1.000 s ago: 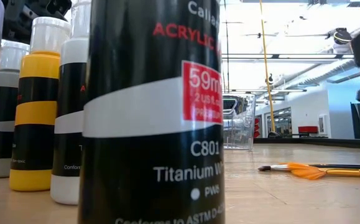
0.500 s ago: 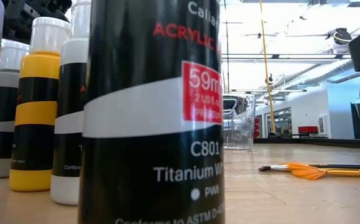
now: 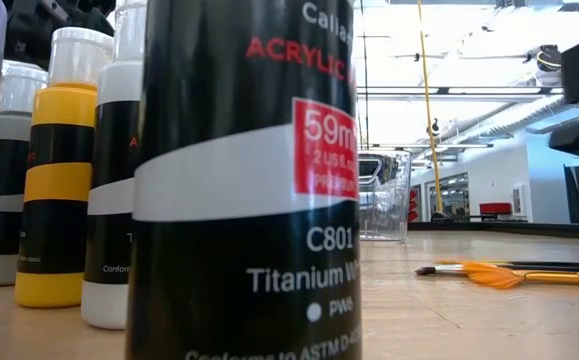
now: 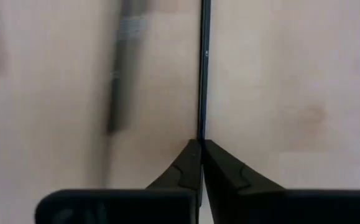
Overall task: Pick & Place Paint Supplies
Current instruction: Put the yellow paintbrush into the green cup
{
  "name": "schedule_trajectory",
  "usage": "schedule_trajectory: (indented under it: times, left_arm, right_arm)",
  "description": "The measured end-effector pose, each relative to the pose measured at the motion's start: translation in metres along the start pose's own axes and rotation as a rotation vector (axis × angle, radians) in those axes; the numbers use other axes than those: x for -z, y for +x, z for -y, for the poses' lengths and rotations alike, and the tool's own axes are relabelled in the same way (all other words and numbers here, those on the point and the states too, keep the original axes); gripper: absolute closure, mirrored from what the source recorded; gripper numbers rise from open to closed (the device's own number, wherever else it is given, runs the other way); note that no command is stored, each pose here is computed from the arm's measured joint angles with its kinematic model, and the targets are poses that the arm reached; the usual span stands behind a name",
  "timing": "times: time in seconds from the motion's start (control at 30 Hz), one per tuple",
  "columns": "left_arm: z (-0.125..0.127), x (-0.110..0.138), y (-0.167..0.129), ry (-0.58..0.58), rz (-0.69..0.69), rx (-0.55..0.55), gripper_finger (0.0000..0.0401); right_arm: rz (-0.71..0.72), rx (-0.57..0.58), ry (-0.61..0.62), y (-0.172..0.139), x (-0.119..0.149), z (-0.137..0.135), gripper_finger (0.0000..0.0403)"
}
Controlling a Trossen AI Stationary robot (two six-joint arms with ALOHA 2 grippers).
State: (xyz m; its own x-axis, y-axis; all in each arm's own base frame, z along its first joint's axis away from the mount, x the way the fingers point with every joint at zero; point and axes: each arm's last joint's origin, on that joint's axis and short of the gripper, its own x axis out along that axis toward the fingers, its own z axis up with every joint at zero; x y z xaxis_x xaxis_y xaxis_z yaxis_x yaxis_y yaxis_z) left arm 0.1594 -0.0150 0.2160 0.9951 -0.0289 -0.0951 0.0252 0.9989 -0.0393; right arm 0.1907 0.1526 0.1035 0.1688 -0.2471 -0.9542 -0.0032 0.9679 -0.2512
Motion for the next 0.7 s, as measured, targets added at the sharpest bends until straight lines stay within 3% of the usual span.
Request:
schedule_trajectory:
  times: [0.17, 0.27, 0.37, 0.47, 0.6, 0.7]
  left_arm:
    - [0.000, -0.003, 0.000, -0.013, 0.027, 0.004, 0.0382]
    - [0.001, -0.004, 0.000, -0.020, 0.044, 0.035, 0.0391]
    - [0.002, -0.005, 0.000, -0.020, 0.050, 0.048, 0.0398]
    - [0.003, -0.007, 0.001, -0.035, 0.068, 0.076, 0.0398]
    - [0.011, -0.010, 0.008, -0.014, 0.117, 0.193, 0.0380]
    - [0.015, -0.016, 0.019, -0.061, 0.100, 0.206, 0.0360]
  right_arm:
    - [0.106, 0.155, -0.035, -0.013, -0.006, 0.013, 0.0401]
    - [0.094, 0.246, -0.032, -0.020, -0.010, 0.028, 0.0402]
    - [0.142, 0.241, -0.010, -0.033, -0.023, 0.035, 0.0402]
    - [0.145, 0.271, -0.087, -0.040, -0.029, 0.038, 0.0403]
    - [0.243, 0.355, -0.227, -0.062, -0.053, 0.040, 0.0402]
    - [0.308, 0.476, -0.321, -0.079, -0.069, 0.042, 0.0402]
